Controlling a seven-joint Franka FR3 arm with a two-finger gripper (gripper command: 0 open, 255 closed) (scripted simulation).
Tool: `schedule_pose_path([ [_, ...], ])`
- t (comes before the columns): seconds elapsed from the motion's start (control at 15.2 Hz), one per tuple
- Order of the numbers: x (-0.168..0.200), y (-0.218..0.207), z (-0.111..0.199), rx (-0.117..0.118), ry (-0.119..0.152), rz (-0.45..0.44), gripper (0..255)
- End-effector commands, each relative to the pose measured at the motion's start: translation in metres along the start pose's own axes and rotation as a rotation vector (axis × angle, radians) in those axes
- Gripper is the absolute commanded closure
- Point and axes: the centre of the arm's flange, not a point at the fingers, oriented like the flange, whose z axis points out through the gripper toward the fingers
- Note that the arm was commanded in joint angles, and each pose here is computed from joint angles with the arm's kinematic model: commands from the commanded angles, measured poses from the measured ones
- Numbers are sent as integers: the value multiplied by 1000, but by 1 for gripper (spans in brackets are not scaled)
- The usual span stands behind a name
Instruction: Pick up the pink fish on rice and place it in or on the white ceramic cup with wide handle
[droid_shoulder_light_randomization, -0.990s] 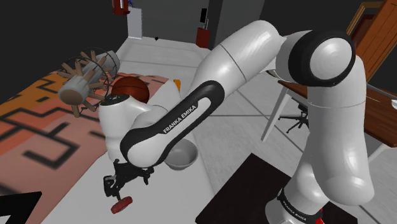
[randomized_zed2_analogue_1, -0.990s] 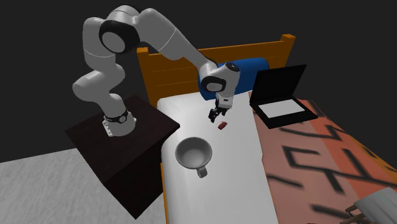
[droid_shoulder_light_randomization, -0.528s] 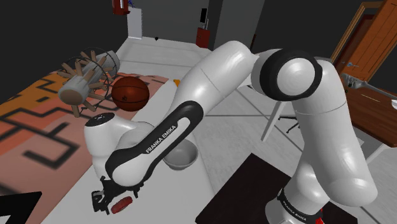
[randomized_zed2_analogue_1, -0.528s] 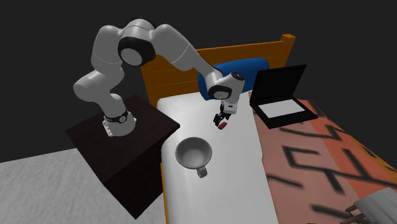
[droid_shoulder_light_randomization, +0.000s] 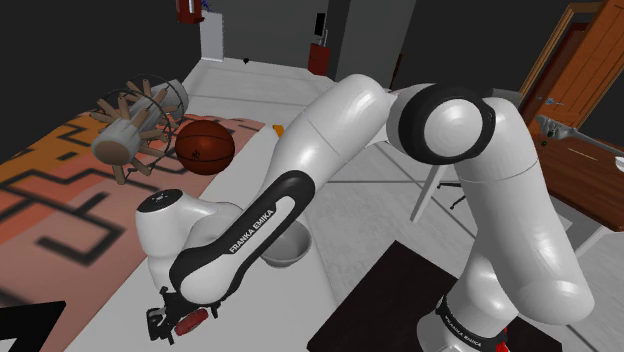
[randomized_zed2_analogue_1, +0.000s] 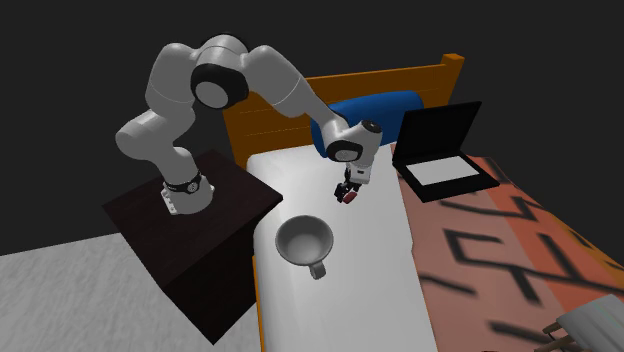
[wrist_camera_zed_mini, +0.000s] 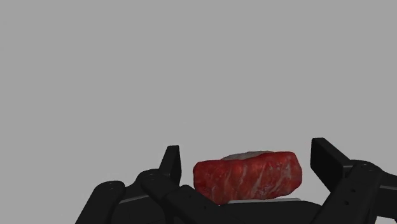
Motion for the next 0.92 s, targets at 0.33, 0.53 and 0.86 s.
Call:
schedule_pose_path([
  [0.33,0,0,0,0,0,0,255],
  [0.53,1,0,0,0,0,0,255],
  [0.86,0,0,0,0,0,0,255],
])
